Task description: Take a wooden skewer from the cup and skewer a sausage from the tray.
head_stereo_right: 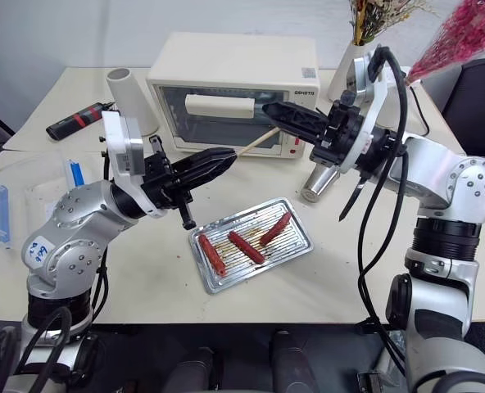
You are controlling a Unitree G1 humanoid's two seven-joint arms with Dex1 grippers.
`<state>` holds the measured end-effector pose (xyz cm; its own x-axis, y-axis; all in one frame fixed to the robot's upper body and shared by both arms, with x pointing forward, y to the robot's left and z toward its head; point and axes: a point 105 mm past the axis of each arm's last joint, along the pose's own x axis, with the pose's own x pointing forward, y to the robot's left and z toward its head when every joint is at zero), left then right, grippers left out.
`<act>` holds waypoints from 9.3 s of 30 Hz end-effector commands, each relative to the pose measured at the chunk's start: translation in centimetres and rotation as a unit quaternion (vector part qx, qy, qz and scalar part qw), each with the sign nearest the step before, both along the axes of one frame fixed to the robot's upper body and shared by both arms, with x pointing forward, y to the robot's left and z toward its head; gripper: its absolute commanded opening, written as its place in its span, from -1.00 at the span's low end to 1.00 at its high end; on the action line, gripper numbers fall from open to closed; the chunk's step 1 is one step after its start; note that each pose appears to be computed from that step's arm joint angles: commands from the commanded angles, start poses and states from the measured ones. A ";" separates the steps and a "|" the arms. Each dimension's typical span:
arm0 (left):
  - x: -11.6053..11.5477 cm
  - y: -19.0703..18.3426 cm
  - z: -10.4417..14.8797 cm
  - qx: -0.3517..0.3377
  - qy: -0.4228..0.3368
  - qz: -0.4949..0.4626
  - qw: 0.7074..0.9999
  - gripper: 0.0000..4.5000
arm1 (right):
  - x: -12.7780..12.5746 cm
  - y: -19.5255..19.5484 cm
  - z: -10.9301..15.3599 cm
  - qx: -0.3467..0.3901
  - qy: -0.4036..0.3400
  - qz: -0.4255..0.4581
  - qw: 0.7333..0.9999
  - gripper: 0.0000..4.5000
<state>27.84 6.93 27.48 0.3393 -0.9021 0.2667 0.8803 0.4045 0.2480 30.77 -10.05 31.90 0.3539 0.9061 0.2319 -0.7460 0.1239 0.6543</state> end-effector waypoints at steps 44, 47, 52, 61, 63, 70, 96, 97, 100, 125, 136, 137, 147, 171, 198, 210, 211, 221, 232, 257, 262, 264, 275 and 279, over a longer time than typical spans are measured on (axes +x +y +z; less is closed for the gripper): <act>-5.8 11.8 -1.8 0.141 0.065 0.193 0.969 -1.00 | -1.8 0.6 -9.7 -0.459 -0.344 0.072 0.816 0.13; -5.9 11.5 -1.8 0.141 0.066 0.192 0.969 -1.00 | -2.3 0.9 -9.7 -0.449 -0.353 0.112 0.814 0.13; -6.1 12.2 -2.0 0.147 0.074 0.201 0.966 -1.00 | -4.3 3.7 -11.4 -0.421 -0.345 0.175 0.821 0.13; -6.1 12.7 -1.7 0.157 0.074 0.208 0.963 -1.00 | -5.0 6.2 -13.7 -0.407 -0.278 0.175 0.852 0.13; -6.0 12.7 -1.7 0.162 0.072 0.205 0.962 -1.00 | -4.8 6.8 -14.4 -0.416 -0.275 0.170 0.850 0.13; -5.4 12.7 -1.4 0.159 0.067 0.206 0.963 -1.00 | -2.2 5.7 -13.5 -0.445 -0.319 0.126 0.827 0.13; -4.9 12.6 -1.2 0.160 0.053 0.204 0.964 -1.00 | -4.3 9.6 -17.4 -0.445 -0.278 0.143 0.839 -0.85; -4.9 12.5 -1.2 0.161 0.053 0.204 0.964 -1.00 | -4.3 9.7 -17.6 -0.447 -0.278 0.139 0.839 -0.85; -4.8 12.5 -1.2 0.160 0.052 0.204 0.964 -1.00 | -4.1 9.9 -17.8 -0.454 -0.281 0.125 0.836 -0.77; -4.6 12.6 -1.3 0.159 0.047 0.209 0.964 -1.00 | -3.1 9.9 -15.4 -0.459 -0.309 0.087 0.828 0.12; -4.2 12.4 -1.0 0.156 0.039 0.206 0.965 -1.00 | -0.3 7.4 -17.6 -0.507 -0.300 0.057 0.806 0.12; -4.2 12.4 -1.0 0.156 0.039 0.206 0.965 -1.00 | -0.2 7.3 -17.8 -0.509 -0.300 0.056 0.805 0.12; -4.2 12.3 -0.7 0.154 0.035 0.208 0.965 -1.00 | 0.2 6.7 -20.1 -0.529 -0.303 0.059 0.790 -0.27; -5.7 10.6 -2.6 0.235 0.095 0.046 0.966 -1.00 | -3.2 2.7 -10.4 -0.443 -0.354 0.217 0.794 -0.71; -6.5 9.1 -4.1 0.281 0.097 -0.034 0.954 -1.00 | -3.3 2.9 -9.1 -0.421 -0.392 0.218 0.788 -0.71; -5.7 9.3 -4.2 0.285 0.088 -0.030 0.954 -1.00 | -3.6 2.9 -8.6 -0.415 -0.395 0.214 0.791 -0.71; -5.7 9.3 -4.1 0.285 0.087 -0.031 0.954 -1.00 | -3.6 3.0 -8.6 -0.415 -0.395 0.214 0.791 -0.71; -5.2 8.3 -4.0 0.281 0.074 -0.044 0.956 -1.00 | -4.2 3.7 -8.4 -0.403 -0.400 0.217 0.794 -0.71; -5.0 8.6 -3.9 0.284 0.073 -0.040 0.955 -1.00 | -4.4 3.6 -8.5 -0.403 -0.399 0.217 0.794 -0.71; -4.7 8.8 -3.6 0.289 0.066 -0.038 0.954 -1.00 | -4.0 3.3 -8.6 -0.410 -0.396 0.204 0.796 -0.71; -4.6 8.9 -3.5 0.290 0.065 -0.037 0.954 -1.00 | -4.0 3.4 -8.6 -0.408 -0.397 0.205 0.796 -0.71; -4.6 8.9 -3.5 0.291 0.064 -0.037 0.954 -1.00 | -4.0 3.4 -8.7 -0.409 -0.397 0.205 0.796 -0.71; -4.6 9.4 -3.3 0.295 0.064 -0.030 0.953 -1.00 | -3.1 2.7 -9.3 -0.422 -0.393 0.197 0.793 -0.71; -4.5 9.4 -3.3 0.296 0.063 -0.029 0.953 -1.00 | -3.1 2.6 -9.4 -0.423 -0.393 0.199 0.792 -0.71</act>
